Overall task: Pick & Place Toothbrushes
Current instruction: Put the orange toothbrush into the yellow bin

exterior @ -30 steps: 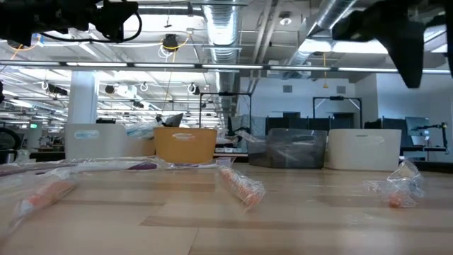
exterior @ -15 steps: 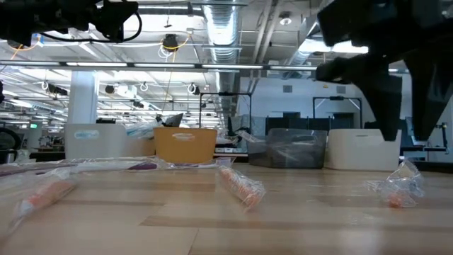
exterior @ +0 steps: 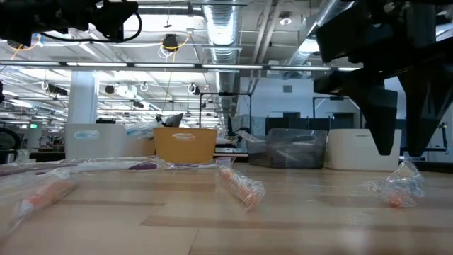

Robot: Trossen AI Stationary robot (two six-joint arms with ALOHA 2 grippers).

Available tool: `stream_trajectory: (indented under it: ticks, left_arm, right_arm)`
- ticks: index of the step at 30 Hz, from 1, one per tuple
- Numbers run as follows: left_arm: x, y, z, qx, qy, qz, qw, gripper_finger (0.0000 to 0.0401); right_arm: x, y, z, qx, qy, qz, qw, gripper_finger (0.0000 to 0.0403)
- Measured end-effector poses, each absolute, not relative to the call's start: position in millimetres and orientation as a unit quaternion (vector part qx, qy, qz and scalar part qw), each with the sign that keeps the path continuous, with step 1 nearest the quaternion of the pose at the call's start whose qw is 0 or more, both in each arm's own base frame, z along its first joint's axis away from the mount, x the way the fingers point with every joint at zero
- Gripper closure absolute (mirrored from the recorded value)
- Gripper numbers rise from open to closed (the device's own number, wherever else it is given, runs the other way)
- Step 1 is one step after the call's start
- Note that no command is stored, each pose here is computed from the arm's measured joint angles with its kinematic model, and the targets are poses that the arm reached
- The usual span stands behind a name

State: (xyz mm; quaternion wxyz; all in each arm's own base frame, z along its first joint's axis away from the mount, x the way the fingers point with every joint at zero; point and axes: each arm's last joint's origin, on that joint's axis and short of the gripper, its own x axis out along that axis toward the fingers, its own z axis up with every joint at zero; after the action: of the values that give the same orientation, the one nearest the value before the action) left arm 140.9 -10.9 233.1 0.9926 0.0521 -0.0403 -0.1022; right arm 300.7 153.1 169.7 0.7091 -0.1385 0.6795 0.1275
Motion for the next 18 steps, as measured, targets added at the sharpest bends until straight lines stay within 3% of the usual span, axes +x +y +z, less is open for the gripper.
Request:
stream_trajectory:
  ticks: [18]
  left_arm:
    - [141, -11, 233, 0.052, -0.040, -0.102, 0.993, 0.0183]
  right_arm:
    - [297, 165, 169, -0.175, 0.660, 0.169, 0.711, 0.0285]
